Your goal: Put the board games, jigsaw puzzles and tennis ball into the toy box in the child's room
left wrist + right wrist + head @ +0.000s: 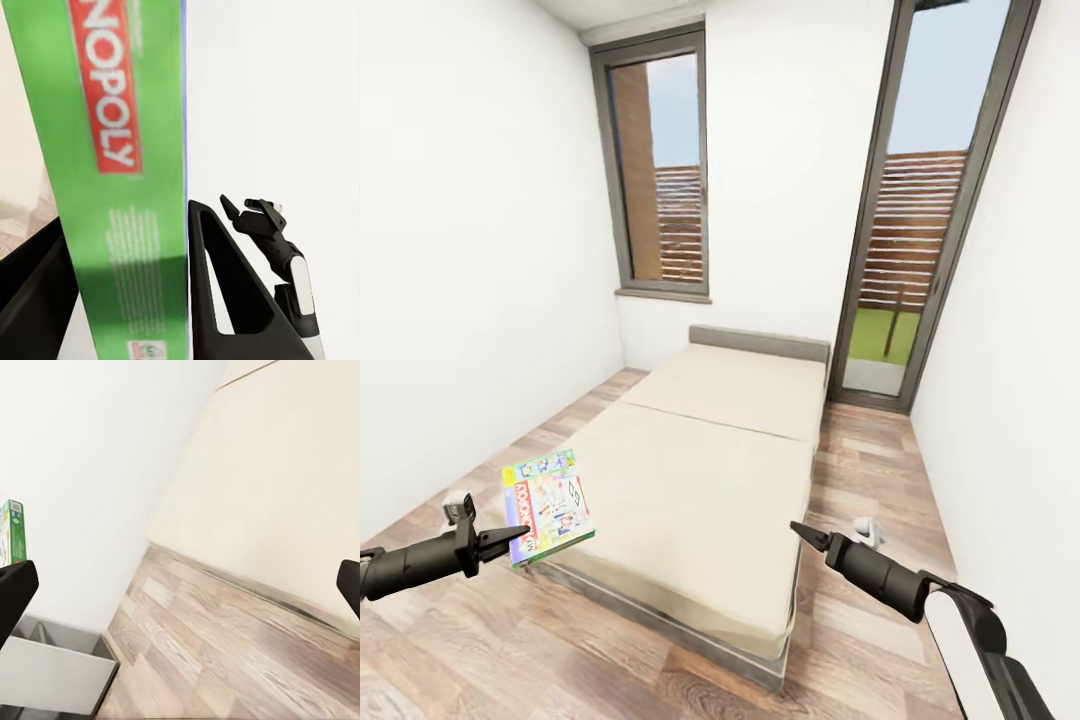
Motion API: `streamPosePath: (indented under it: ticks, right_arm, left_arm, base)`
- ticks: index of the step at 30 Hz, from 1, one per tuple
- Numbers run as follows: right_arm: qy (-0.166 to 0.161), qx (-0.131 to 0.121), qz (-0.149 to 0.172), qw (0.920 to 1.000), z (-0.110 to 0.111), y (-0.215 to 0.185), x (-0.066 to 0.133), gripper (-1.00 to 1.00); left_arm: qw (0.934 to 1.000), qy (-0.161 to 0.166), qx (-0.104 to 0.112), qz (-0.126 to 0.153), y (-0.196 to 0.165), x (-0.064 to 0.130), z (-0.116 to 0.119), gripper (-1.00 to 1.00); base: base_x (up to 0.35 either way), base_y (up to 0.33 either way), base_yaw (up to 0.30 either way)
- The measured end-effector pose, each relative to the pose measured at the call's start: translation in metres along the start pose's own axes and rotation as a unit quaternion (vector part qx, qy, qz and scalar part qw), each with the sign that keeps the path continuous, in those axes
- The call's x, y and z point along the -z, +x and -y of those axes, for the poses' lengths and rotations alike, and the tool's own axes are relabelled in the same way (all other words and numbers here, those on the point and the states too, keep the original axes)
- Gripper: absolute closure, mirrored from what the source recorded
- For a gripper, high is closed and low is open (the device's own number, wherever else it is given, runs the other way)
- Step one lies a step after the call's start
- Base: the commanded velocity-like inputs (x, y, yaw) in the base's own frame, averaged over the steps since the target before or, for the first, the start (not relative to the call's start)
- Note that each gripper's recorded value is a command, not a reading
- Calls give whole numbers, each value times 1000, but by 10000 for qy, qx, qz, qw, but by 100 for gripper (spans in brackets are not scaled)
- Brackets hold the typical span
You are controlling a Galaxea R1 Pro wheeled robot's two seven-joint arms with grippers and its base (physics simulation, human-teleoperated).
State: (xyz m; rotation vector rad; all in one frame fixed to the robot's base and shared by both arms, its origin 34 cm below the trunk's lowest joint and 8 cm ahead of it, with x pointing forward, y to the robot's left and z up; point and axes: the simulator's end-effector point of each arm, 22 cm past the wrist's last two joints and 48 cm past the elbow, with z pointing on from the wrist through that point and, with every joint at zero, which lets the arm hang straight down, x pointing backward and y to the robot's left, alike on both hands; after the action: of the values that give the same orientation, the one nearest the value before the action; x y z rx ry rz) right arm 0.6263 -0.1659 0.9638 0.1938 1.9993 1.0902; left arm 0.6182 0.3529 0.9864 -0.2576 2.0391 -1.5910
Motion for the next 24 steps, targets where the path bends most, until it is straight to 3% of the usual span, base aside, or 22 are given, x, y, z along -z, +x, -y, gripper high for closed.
streamPosePath:
  ticks: [24]
  right_arm:
    - [-45, 48, 64, 10000, -31, -18, 14, -100]
  left_arm:
    - [9999, 47, -98, 30, -6, 9, 38, 100]
  base:
    - [-1, 1, 245]
